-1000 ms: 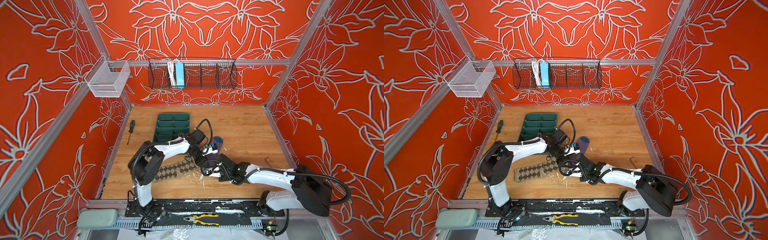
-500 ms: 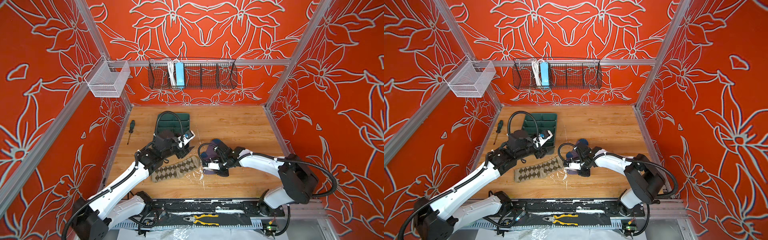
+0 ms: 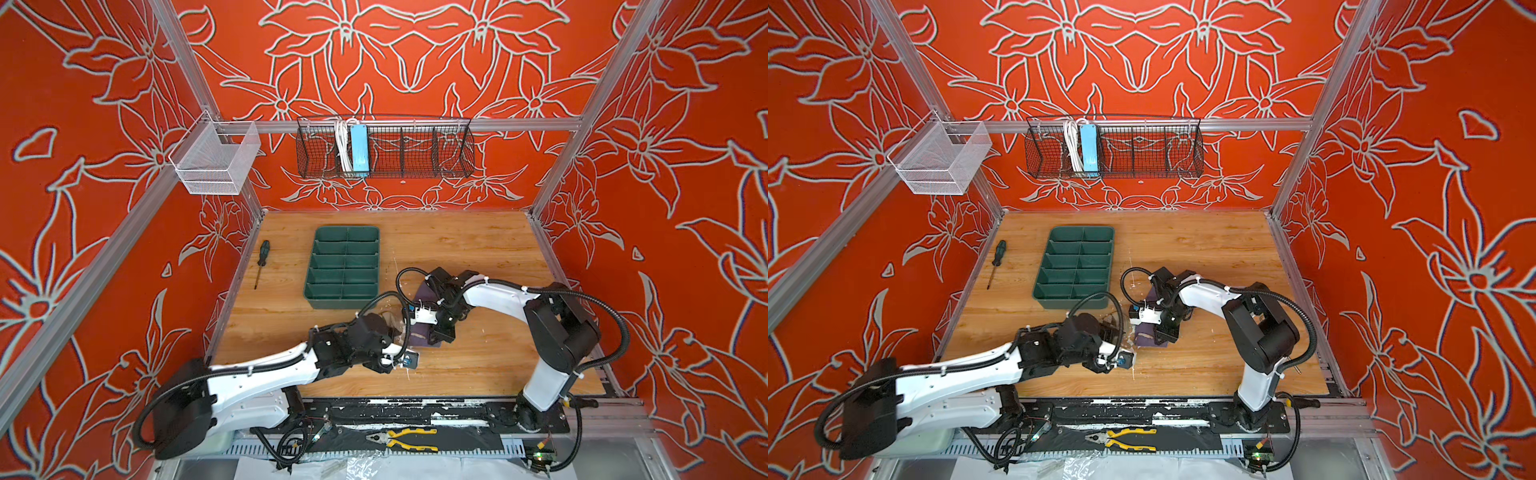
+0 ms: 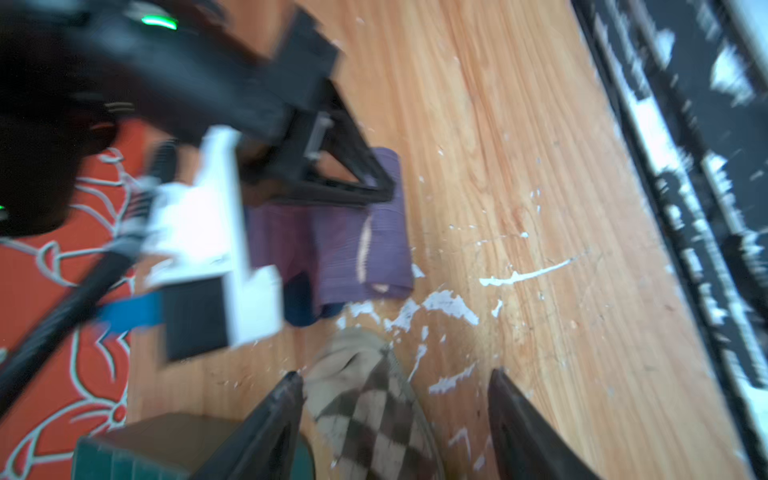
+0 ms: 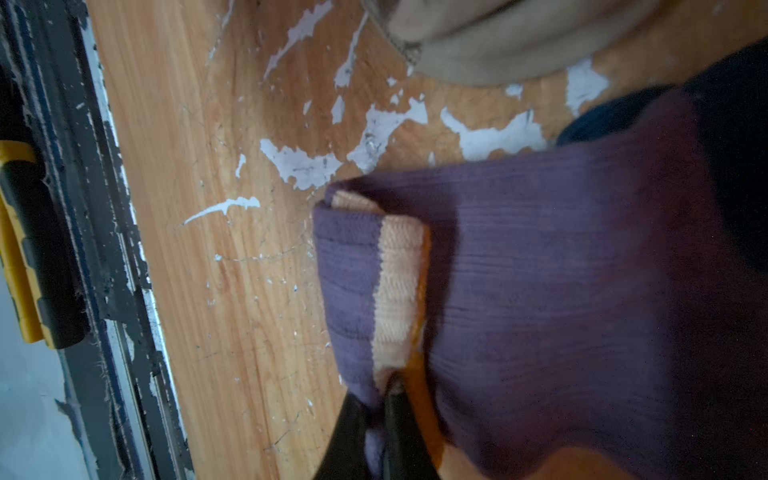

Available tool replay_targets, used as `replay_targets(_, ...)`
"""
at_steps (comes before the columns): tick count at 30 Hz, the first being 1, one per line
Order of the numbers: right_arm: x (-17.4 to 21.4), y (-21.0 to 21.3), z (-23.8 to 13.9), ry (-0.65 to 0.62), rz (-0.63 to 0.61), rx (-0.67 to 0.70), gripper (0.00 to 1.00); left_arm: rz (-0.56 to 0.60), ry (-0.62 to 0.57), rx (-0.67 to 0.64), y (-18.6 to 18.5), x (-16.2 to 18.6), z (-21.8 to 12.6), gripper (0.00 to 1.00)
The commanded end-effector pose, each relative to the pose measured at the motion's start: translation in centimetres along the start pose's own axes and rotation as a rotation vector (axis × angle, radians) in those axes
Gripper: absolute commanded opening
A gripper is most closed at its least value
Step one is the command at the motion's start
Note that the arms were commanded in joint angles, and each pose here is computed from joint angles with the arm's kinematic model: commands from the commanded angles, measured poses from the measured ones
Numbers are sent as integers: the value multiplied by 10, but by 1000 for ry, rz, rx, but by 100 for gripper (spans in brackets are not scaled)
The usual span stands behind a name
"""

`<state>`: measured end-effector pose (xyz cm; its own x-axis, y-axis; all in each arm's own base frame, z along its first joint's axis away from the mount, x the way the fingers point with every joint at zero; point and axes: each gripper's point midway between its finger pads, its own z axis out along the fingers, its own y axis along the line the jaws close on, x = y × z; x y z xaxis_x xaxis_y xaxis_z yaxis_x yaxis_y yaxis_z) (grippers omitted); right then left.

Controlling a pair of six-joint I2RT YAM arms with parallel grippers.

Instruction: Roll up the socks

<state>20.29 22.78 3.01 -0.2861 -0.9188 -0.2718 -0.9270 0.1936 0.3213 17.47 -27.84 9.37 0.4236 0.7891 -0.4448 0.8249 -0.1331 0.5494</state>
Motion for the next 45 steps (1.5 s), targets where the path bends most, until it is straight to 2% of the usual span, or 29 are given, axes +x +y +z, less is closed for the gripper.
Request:
replay_targets(1, 21, -15, 14, 91, 21, 34, 11, 76, 1, -105, 17, -13, 24, 67)
replay_targets(6, 21, -14, 15, 87, 19, 21, 12, 43, 23, -119, 23, -17, 56, 62)
replay_targets(9, 19, -12, 15, 76, 22, 10, 12, 40, 62, -104, 18, -10, 73, 55)
replay_targets(16, 15, -9, 12, 50, 25, -3, 12, 17, 155, -83, 9, 10, 100, 28)
replay_targets(22, 15, -10, 3, 17, 49, 28, 13, -7, 208, -50, -4, 25, 101, 1)
replay_targets(26, 14, -17, -9, -39, 100, 103, 16, -25, 218, -5, -15, 30, 94, 0)
replay_targets(32, 18, -10, -32, -127, 152, 186, 21, -76, 199, 174, -38, 31, 86, 0)
replay_targets(35, 20, -5, -50, -194, 158, 257, 27, -135, 178, 244, -39, 29, 84, 0)
replay_targets(36, 21, -5, -59, -224, 161, 297, 41, -152, 172, 280, -39, 28, 82, 0)
replay_targets(37, 21, -7, -66, -251, 168, 338, 43, -172, 172, 302, -39, 27, 82, 0)
replay_targets(40, 24, -16, -107, -358, 179, 554, 46, -247, 155, 405, -37, 24, 81, 0)
replay_targets(45, 43, -24, -192, -538, 228, 993, 54, -375, 178, 548, -30, 24, 84, 0)
